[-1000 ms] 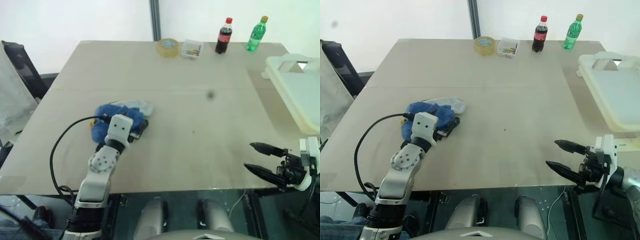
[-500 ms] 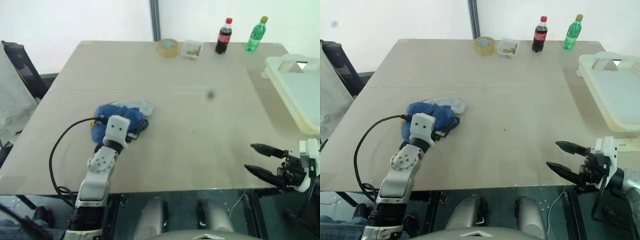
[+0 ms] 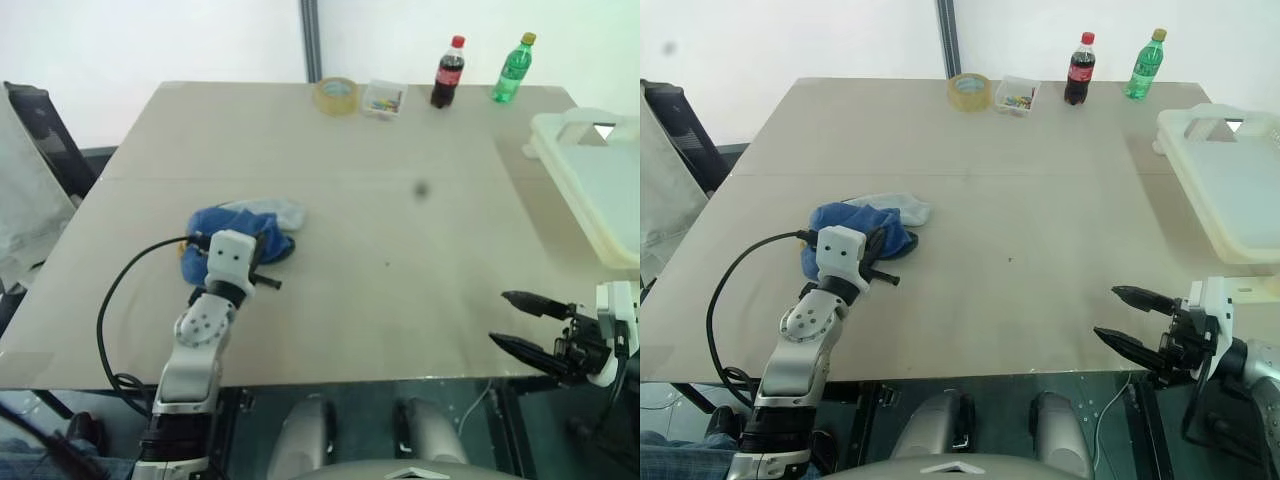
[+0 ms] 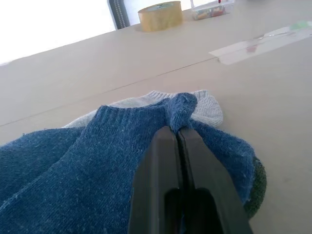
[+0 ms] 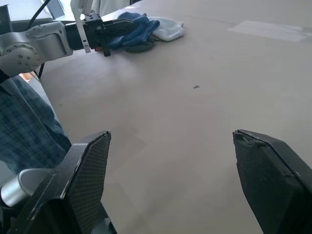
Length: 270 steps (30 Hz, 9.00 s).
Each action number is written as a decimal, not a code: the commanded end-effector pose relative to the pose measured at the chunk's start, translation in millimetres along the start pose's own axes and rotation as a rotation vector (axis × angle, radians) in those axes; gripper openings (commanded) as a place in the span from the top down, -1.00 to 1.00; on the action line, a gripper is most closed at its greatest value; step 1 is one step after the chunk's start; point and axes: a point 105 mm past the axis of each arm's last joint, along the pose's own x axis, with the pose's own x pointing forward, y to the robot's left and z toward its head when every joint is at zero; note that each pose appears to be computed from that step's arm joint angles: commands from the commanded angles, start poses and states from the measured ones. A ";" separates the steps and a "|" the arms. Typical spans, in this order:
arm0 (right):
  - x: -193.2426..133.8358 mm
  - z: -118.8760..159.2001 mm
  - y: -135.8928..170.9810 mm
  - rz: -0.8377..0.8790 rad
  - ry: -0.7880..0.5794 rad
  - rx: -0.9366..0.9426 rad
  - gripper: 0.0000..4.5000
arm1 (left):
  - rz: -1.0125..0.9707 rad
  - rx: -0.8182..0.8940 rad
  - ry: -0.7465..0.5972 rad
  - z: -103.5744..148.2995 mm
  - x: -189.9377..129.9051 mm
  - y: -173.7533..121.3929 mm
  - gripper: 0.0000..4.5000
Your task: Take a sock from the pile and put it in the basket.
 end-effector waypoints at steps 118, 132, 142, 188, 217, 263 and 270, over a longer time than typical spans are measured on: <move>40.7 9.0 -39.2 -0.223 0.235 -0.031 0.05 | -0.455 -0.088 -0.078 63.3 18.0 -89.7 -0.31; 49.4 31.2 -26.5 -0.056 0.091 -0.150 -0.97 | -0.118 0.098 0.062 42.5 5.2 -29.5 -0.31; 53.6 29.0 -28.0 -0.039 0.104 -0.146 -0.97 | -0.065 0.140 0.116 27.0 -17.1 -17.7 -0.31; 61.7 27.6 -28.0 -0.059 0.103 -0.152 -1.00 | -0.322 -0.100 0.037 53.5 77.3 -125.3 0.95; 59.4 28.7 -53.1 -0.201 0.081 -0.158 -1.00 | -0.541 -0.416 -0.053 127.1 94.2 -183.9 -0.28; 156.8 27.4 -112.1 -0.430 0.090 0.259 0.98 | -0.399 -0.226 0.235 22.1 71.4 -68.4 -0.36; 153.3 24.7 -112.7 -0.447 0.092 0.253 0.98 | -0.348 -0.523 0.263 30.1 77.4 -69.7 -0.36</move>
